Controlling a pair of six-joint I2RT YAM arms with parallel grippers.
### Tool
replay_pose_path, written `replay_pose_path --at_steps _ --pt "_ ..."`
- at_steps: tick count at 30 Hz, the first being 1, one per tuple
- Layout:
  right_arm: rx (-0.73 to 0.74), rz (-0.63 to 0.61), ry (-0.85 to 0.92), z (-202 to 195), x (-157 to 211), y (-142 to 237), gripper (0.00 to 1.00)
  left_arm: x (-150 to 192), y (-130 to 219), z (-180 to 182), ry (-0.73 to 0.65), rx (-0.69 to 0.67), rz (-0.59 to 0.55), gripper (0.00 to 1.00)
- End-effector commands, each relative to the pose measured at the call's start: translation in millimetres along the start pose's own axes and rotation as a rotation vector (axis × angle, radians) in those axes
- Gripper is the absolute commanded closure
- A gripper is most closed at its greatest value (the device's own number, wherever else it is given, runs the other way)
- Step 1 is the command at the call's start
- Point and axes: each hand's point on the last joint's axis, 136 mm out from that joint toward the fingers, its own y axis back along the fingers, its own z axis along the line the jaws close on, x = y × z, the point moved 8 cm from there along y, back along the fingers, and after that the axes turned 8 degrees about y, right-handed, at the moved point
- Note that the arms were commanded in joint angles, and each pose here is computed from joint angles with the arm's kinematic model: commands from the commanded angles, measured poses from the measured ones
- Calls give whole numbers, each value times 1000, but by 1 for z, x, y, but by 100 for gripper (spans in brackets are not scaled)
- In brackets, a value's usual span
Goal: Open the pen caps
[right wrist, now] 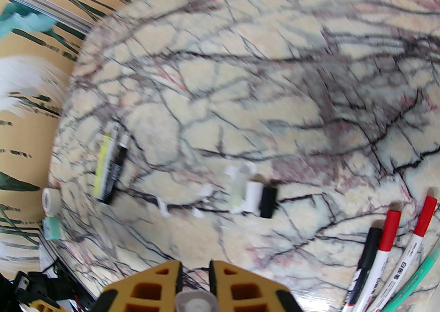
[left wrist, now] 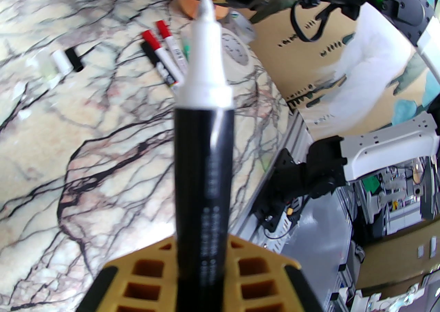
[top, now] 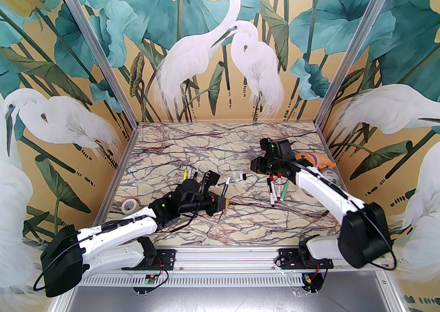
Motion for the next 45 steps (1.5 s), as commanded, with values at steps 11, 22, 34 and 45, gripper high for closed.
replay_pose_path --at_steps 11,22,34,45 --pt "119 219 -10 -42 -1 -70 85 6 8 7 30 9 -40 93" --pt "134 249 -59 -57 5 -96 84 7 6 10 33 1 -38 93" --pt "135 293 -61 -62 9 -107 78 8 3 11 40 -1 -28 93" --pt "131 300 -65 -63 10 -110 70 9 0 12 42 0 -7 93"
